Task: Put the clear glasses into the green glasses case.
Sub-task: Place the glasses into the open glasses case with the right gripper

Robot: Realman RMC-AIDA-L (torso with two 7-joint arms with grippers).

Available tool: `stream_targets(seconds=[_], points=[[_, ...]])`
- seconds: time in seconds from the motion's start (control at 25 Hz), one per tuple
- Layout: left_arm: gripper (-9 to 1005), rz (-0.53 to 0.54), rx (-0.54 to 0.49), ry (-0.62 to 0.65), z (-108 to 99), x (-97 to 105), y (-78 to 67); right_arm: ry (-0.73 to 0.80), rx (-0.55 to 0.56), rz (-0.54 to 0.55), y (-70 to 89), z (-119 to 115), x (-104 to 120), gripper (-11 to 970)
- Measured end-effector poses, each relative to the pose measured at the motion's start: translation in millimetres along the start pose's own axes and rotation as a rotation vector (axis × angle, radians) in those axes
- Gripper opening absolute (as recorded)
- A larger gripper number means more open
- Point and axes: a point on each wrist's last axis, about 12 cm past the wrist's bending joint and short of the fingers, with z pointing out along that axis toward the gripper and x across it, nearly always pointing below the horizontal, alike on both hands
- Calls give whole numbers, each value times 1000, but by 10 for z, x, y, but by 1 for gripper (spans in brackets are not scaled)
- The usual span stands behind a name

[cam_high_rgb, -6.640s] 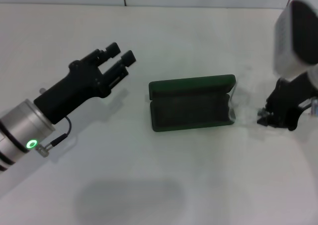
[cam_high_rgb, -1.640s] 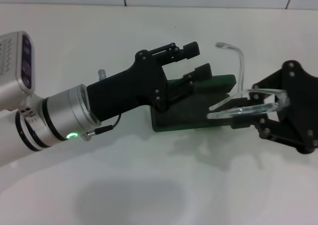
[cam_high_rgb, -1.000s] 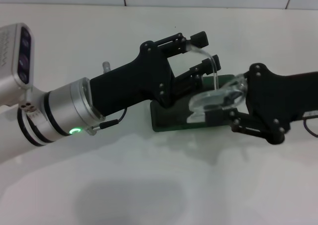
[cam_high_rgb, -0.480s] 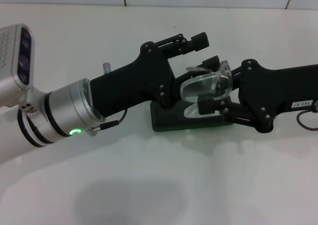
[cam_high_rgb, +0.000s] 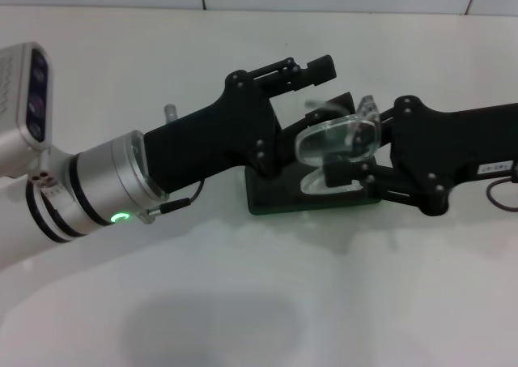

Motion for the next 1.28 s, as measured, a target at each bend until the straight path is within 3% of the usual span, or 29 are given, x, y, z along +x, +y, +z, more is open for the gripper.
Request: stream_targets(seconds=[0.12,0.28,0.32,0.44,0.56,0.72,1.04,1.28], points=[[509,19,-59,-15,-48,-2,45,-8,-3,-14,27,-96,-39,118],[509,18,-229,-75,-225,-38,175,-1,59,-9,-17,-275,-131,117],[509,18,-229,-75,-225,-38,175,28,74,-1,-54,-295,-164,117],[509,41,-445,-84,-482,-23,302,152,110,44,-206,-271,-271,117],[509,62,-566,-73,-683,-28,366,296,132,99,-361,-137,-370,117],[509,87,-601,-66,-879,-118,402,475,144,137,-516,136,-415,117],[508,91,-644,-99,-1004,-165,387,857,212,103,-714,749,-358,118],[508,97,-664,-99,-1073,-170,367,948,236,50,-731,992,-323,118]])
